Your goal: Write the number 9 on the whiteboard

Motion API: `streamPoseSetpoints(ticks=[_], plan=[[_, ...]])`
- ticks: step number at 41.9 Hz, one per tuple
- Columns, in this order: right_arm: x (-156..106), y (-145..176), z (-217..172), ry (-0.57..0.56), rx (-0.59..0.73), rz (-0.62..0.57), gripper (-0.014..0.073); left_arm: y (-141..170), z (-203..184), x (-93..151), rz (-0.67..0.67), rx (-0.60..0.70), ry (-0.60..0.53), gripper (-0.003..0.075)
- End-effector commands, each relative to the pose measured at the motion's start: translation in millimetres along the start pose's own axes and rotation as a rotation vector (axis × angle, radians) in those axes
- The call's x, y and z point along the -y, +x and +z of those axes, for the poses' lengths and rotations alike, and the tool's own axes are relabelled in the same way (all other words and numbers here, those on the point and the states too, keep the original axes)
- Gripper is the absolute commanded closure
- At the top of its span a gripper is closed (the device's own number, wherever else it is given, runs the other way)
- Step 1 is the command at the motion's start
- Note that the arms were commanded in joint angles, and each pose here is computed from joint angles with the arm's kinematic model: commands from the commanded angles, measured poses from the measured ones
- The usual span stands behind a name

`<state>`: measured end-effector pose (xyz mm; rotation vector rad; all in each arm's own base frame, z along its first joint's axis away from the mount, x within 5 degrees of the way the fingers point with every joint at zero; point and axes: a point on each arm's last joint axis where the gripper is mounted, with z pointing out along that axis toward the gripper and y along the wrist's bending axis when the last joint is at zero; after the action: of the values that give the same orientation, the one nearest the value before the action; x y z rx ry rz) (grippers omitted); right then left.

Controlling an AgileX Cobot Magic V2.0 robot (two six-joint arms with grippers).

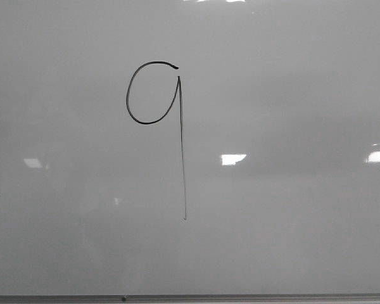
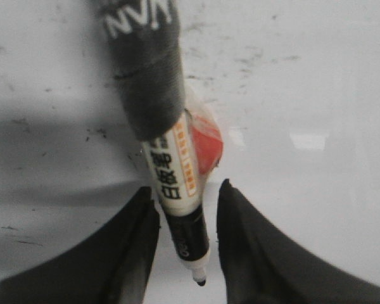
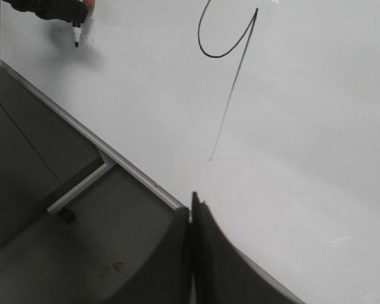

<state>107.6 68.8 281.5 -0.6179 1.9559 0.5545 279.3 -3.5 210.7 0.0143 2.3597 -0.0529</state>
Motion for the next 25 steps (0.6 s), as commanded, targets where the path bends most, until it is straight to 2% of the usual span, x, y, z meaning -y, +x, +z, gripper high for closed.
streamPoseSetpoints(ticks=[1,6,12,15,19,25], plan=[[1.2,-11.6,-3.9,0.023,0.066,0.018,0.0662,-19.8,-9.1,-1.4,-0.024,0.124,-0.017,0.0371],[1.2,-11.6,-3.9,0.023,0.066,0.018,0.0662,-20.4,-9.2,-1.6,-0.024,0.13,-0.019,0.0287],[1.2,-11.6,-3.9,0.023,0.066,0.018,0.0662,-24.8,-23.7,-0.5,-0.009,0.163,-0.015,0.0274],[1.2,-11.6,-3.9,0.023,0.066,0.018,0.0662,-30.0,-48.1,1.2,0.017,0.217,-0.01,0.0301],[1.2,-11.6,-3.9,0.023,0.066,0.018,0.0662,-29.6,-92.5,3.7,0.025,0.334,-0.005,0.0389],[1.2,-11.6,-3.9,0.023,0.066,0.018,0.0662,2.0,-151.7,6.5,0.014,0.512,0.003,0.0505]])
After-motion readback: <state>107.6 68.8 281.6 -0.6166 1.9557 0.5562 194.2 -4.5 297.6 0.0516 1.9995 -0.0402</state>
